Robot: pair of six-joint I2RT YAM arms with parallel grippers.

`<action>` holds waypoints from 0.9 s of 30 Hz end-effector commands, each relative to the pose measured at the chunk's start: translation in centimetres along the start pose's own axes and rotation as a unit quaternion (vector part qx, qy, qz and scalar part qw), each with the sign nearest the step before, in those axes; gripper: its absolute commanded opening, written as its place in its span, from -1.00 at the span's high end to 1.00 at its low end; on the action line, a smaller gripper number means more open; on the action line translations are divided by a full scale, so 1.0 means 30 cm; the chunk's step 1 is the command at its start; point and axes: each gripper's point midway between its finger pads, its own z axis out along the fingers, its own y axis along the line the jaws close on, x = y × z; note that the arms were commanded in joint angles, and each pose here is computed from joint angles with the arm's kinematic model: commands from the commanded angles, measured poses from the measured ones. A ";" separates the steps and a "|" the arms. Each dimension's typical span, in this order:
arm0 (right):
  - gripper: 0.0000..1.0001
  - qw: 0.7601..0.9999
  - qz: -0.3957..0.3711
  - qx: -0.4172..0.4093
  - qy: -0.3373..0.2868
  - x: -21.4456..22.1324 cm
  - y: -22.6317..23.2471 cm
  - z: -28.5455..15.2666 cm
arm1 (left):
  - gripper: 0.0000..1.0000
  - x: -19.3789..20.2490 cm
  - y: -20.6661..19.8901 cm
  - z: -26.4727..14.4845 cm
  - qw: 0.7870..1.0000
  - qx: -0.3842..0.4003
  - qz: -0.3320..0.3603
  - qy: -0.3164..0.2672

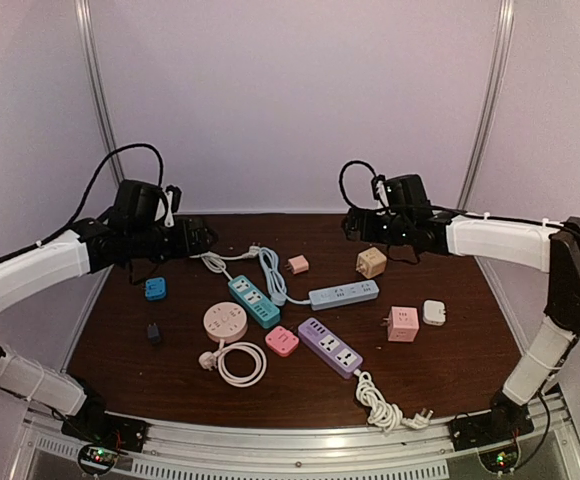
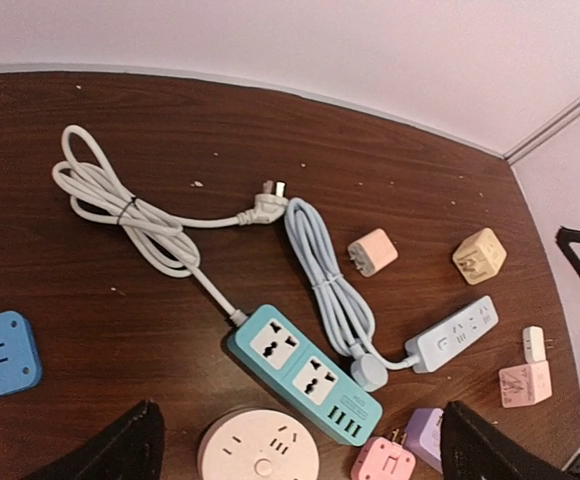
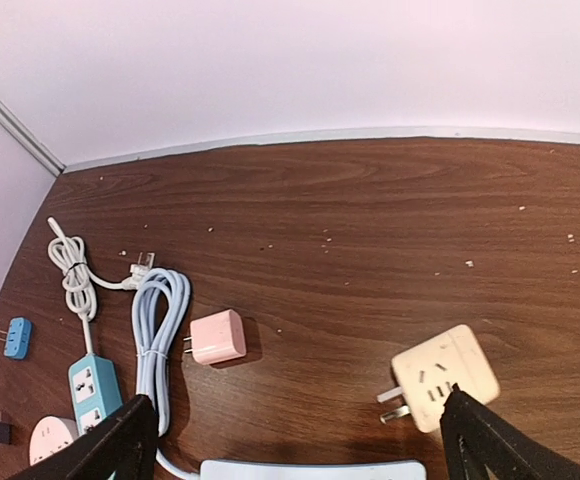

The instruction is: Pull the plug off the socket

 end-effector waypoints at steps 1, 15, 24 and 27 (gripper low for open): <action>-1.00 0.994 -0.032 0.060 -0.084 -0.109 -0.085 -0.125 | -0.95 -0.093 0.083 -0.067 0.994 -0.088 0.029 -0.056; -1.00 0.963 0.011 0.190 -0.189 -0.097 -0.548 -0.483 | -0.95 -0.109 0.175 -0.123 0.991 -0.104 0.019 -0.083; -1.00 0.887 -0.001 0.336 -0.316 0.008 -0.862 -0.741 | -0.95 -0.078 0.222 -0.111 0.990 -0.097 0.038 -0.094; -1.00 0.882 0.006 0.359 -0.305 0.063 -0.944 -0.724 | -0.96 -0.090 0.246 -0.124 0.986 -0.103 0.070 -0.112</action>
